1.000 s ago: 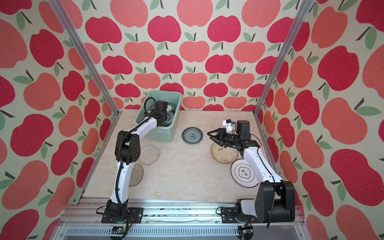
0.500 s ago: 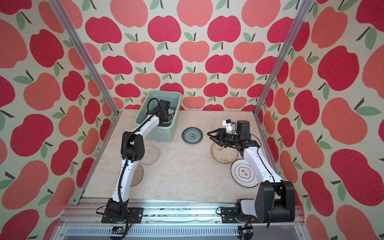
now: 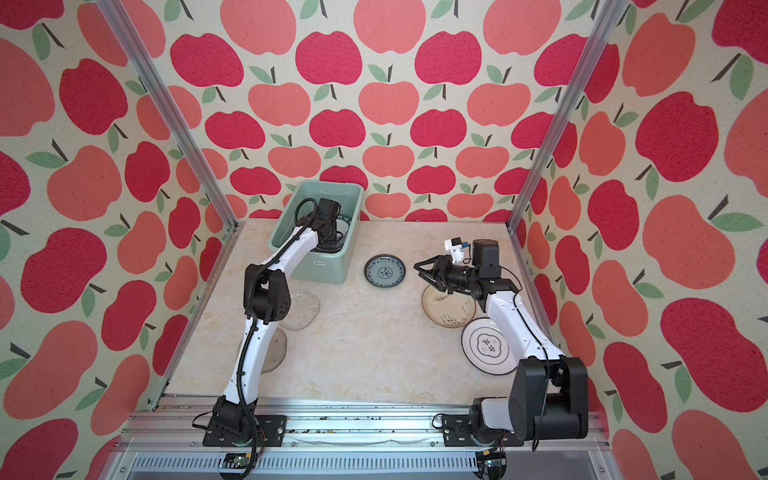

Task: Place the plates into the plastic bin on the countertop
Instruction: 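Lower the HAO SHI HAO WEI plate onto the bin stack with the left gripper, then open the left gripper above the bin while the right moves to the white plate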

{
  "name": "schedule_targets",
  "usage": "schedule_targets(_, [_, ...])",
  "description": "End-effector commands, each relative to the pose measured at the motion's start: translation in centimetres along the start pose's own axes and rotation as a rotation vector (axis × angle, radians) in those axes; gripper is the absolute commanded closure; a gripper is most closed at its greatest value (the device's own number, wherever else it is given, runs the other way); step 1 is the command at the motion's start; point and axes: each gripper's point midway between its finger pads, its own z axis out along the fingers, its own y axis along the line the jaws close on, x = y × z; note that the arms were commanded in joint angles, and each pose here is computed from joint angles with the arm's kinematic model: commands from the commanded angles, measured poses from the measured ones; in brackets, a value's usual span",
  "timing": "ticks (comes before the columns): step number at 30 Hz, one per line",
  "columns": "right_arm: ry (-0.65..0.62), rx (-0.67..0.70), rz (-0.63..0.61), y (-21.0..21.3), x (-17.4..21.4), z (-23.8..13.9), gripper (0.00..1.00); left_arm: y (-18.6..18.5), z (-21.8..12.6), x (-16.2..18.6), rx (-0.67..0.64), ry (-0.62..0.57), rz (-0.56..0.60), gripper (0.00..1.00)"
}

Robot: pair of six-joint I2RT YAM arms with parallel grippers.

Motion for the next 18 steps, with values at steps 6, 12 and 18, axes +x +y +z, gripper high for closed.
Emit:
schedule_targets(6, [-0.003, -0.033, -0.021, 1.1, -0.5, -0.2, 0.57, 1.8, 0.6, -0.4, -0.082, 0.018, 0.009, 0.28])
schedule_targets(12, [-0.007, -0.042, -0.025, 1.6, -0.6, -0.4, 0.57, 1.4, 0.3, -0.1, -0.085, 0.084, 0.043, 0.01])
schedule_targets(18, [-0.024, -0.041, -0.026, 1.9, -0.9, -0.6, 0.57, 1.7, -1.1, -0.2, -0.13, 0.116, 0.05, 0.01])
